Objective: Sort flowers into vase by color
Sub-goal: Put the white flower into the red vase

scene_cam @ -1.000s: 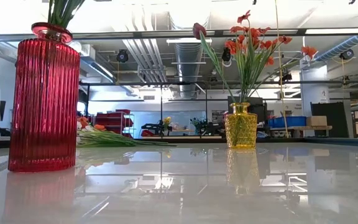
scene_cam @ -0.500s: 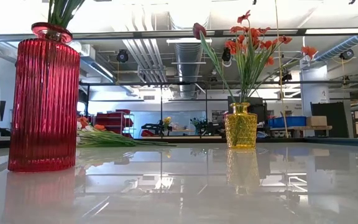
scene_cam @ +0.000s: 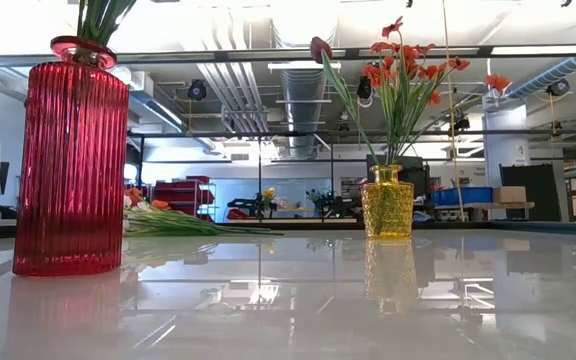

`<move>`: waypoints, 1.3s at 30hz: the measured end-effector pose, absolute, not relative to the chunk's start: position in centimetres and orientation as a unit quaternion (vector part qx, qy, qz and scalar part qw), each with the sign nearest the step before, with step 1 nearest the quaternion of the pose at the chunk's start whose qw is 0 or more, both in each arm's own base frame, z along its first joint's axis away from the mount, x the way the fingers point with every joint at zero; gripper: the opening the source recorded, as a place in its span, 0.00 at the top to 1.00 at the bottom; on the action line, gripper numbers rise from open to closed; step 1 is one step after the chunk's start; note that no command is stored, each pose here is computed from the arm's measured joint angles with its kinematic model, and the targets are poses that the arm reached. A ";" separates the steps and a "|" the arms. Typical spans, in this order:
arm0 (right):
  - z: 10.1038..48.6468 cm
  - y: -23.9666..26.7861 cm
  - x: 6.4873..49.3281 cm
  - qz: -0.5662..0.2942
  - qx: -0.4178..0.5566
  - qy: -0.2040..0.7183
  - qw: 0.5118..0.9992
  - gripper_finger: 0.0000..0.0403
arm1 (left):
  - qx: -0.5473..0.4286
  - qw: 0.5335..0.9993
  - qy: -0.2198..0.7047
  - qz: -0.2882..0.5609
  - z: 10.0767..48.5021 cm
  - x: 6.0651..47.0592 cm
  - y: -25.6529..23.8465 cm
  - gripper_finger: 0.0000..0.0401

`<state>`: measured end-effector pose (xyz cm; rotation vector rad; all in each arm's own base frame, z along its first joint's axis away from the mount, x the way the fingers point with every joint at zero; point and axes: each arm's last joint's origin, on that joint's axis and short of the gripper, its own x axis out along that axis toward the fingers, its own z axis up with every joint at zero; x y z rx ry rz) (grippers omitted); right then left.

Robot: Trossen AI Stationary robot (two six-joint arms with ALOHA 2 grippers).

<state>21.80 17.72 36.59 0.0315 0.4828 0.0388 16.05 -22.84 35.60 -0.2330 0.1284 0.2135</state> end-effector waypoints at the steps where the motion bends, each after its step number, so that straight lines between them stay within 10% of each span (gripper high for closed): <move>1: 35.9 17.9 21.9 0.019 0.027 0.236 0.971 0.49 | -0.113 0.986 0.062 0.101 35.3 16.1 -22.9 1.00; 20: 24.1 18.5 28.0 -0.009 0.050 0.154 0.987 0.49 | -0.050 0.991 0.003 0.128 34.7 16.6 -23.0 1.00; 28: 23.0 19.1 31.5 -0.023 0.015 0.163 0.986 0.49 | -0.095 0.979 -0.027 0.177 36.2 18.3 -20.9 1.00; 39: 23.7 20.0 33.4 -0.017 0.000 0.155 0.988 0.49 | -0.084 0.995 -0.029 0.039 38.0 16.8 -19.9 1.00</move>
